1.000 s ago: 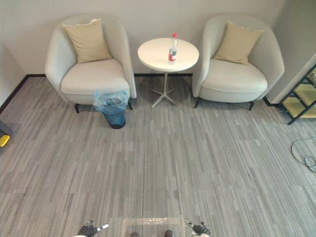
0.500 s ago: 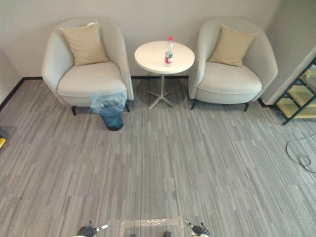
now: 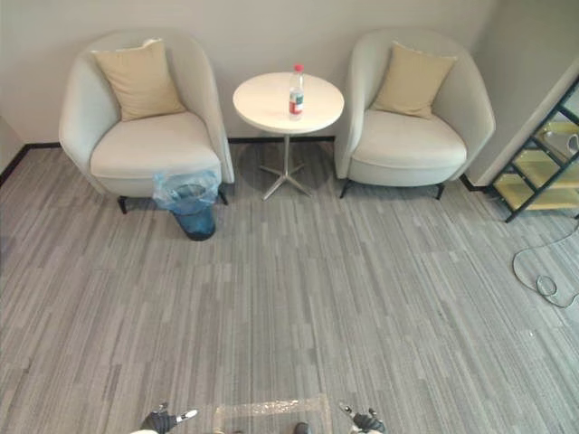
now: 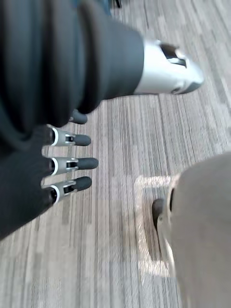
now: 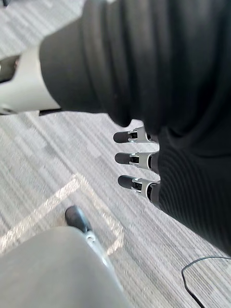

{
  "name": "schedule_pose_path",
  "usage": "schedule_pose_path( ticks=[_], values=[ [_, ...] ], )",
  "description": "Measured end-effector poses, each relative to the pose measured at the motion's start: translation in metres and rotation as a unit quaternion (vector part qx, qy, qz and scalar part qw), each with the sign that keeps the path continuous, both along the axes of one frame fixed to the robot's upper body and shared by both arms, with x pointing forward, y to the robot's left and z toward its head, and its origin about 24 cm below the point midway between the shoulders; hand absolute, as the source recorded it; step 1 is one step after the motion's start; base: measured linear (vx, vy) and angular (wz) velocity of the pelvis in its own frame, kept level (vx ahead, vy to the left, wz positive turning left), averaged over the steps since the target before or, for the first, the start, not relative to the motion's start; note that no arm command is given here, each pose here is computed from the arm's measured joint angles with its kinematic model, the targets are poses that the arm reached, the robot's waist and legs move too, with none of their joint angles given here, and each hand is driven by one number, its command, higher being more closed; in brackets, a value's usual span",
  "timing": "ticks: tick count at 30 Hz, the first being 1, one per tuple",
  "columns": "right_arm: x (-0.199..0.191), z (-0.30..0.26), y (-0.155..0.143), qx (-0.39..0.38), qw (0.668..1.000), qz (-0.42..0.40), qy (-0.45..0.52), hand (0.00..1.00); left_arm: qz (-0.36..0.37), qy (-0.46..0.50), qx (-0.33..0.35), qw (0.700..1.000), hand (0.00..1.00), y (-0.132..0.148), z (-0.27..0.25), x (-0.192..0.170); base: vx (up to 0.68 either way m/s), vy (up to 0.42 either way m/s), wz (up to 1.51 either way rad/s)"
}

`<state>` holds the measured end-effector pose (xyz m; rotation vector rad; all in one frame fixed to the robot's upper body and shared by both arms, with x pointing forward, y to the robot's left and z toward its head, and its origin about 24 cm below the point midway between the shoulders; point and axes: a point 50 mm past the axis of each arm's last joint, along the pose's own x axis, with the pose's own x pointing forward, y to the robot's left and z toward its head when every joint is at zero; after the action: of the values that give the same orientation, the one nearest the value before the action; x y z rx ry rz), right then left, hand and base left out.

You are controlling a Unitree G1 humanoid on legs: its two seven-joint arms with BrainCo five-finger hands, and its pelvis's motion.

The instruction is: Gather rubbish on tea table into small bin, then transfer packed bag to large trash can.

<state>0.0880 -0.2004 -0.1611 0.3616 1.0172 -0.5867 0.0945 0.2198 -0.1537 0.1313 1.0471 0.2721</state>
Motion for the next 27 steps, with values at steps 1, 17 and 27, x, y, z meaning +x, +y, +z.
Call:
schedule_pose_path(
  ticks=[1,17,27],
  values=[
    [0.000,0.001,0.000,-0.001,1.000,-0.002,-0.003,0.00,0.006,-0.004,-0.001,1.000,0.00,0.000,0.001,0.000,0.09,-0.063,-0.32],
    [0.023,0.007,0.012,-0.001,0.999,0.037,-0.037,0.00,0.026,-0.029,-0.003,0.999,0.00,0.000,0.005,0.008,0.34,0.150,-0.33],
    [0.040,0.013,0.008,-0.020,0.994,0.088,-0.055,0.00,-0.024,-0.026,-0.044,0.998,0.00,-0.031,0.000,0.023,0.46,-0.086,0.08]
  ],
)
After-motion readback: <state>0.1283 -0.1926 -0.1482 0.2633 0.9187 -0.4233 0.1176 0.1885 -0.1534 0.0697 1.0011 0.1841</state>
